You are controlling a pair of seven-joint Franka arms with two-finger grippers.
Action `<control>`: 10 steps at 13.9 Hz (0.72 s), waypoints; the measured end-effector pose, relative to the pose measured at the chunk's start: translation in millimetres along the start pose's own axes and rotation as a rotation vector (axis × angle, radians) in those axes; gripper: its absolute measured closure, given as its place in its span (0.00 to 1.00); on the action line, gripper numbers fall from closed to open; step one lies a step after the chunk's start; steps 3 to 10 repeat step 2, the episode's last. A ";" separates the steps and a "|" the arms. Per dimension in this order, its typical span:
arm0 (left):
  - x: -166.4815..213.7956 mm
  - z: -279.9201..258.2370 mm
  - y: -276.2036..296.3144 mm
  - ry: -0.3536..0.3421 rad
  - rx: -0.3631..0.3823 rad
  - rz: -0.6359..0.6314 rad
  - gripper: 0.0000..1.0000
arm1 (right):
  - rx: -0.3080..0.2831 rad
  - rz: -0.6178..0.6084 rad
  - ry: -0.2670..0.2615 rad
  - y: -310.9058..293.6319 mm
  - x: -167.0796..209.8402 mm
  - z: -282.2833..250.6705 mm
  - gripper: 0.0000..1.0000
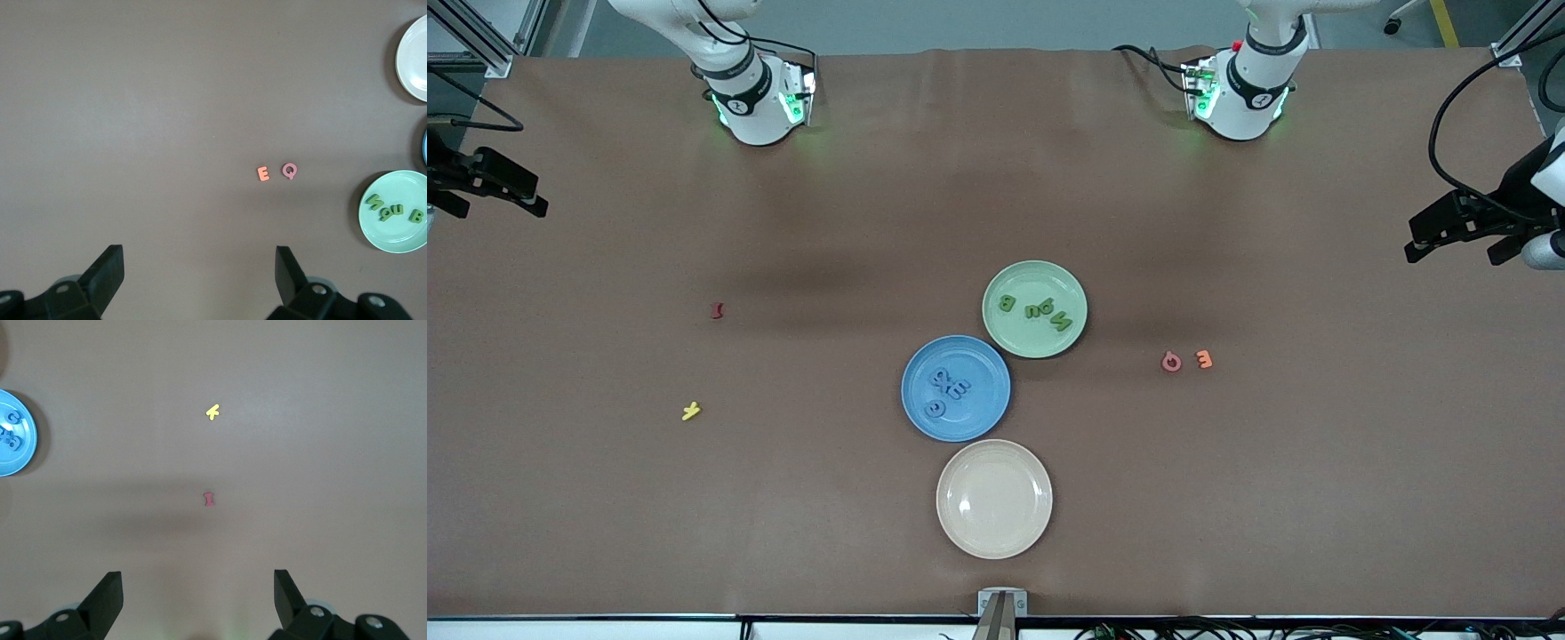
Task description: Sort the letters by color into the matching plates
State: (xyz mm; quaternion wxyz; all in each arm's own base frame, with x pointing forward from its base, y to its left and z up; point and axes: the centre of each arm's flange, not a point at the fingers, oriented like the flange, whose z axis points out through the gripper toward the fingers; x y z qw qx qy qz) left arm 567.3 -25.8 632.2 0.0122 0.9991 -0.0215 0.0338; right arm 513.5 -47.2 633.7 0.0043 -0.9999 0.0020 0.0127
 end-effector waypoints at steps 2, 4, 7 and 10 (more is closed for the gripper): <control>0.0 0.0 0.0 0.000 0.000 0.000 0.00 | 0.000 0.000 0.000 0.0 0.0 0.0 0.00; 0.0 0.0 0.0 0.000 0.000 0.000 0.00 | 0.000 0.000 0.000 0.0 0.0 0.0 0.00; 0.0 0.0 0.0 0.000 0.000 0.000 0.00 | 0.000 0.000 0.000 0.0 0.0 0.0 0.00; 0.0 0.0 0.0 0.000 0.000 0.000 0.00 | 0.000 0.000 0.000 0.0 0.0 0.0 0.00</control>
